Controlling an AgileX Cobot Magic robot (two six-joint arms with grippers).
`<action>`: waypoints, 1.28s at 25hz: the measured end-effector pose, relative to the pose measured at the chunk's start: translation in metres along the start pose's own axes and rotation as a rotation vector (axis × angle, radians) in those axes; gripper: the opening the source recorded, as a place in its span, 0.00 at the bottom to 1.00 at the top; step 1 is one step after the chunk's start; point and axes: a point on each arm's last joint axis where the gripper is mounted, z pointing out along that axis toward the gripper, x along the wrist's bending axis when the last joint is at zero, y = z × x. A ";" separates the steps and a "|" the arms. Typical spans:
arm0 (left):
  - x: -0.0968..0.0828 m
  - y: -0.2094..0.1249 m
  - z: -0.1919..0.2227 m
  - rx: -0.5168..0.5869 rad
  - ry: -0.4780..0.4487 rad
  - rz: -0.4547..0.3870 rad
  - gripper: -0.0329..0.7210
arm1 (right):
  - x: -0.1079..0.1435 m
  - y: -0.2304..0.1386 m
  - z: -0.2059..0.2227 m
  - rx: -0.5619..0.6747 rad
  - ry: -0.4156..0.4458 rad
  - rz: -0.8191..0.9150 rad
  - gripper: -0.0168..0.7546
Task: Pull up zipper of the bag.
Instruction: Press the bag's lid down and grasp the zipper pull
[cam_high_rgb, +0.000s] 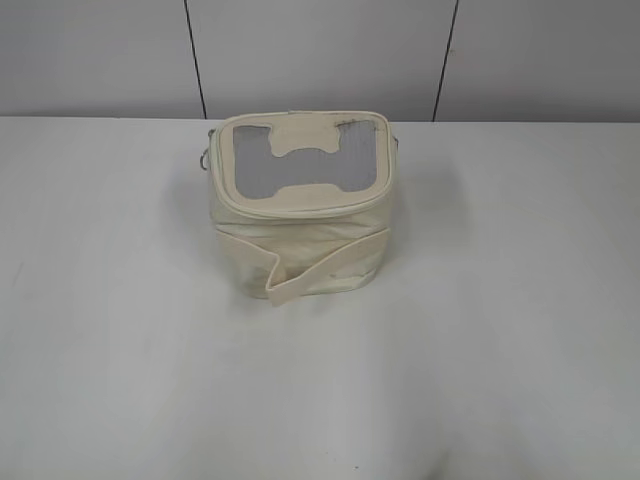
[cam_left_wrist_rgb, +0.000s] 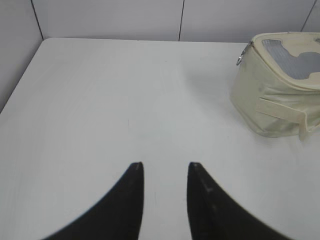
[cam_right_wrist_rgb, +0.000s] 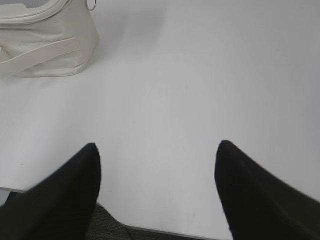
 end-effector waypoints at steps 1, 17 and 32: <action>0.000 0.000 0.000 0.000 0.000 0.000 0.36 | 0.000 0.000 0.000 0.000 0.000 0.000 0.74; 0.000 0.000 0.000 0.000 0.000 0.000 0.36 | 0.000 0.000 0.000 0.000 0.000 0.000 0.74; 0.000 0.000 0.000 0.000 0.000 0.000 0.36 | 0.003 0.000 0.000 -0.004 0.028 0.029 0.74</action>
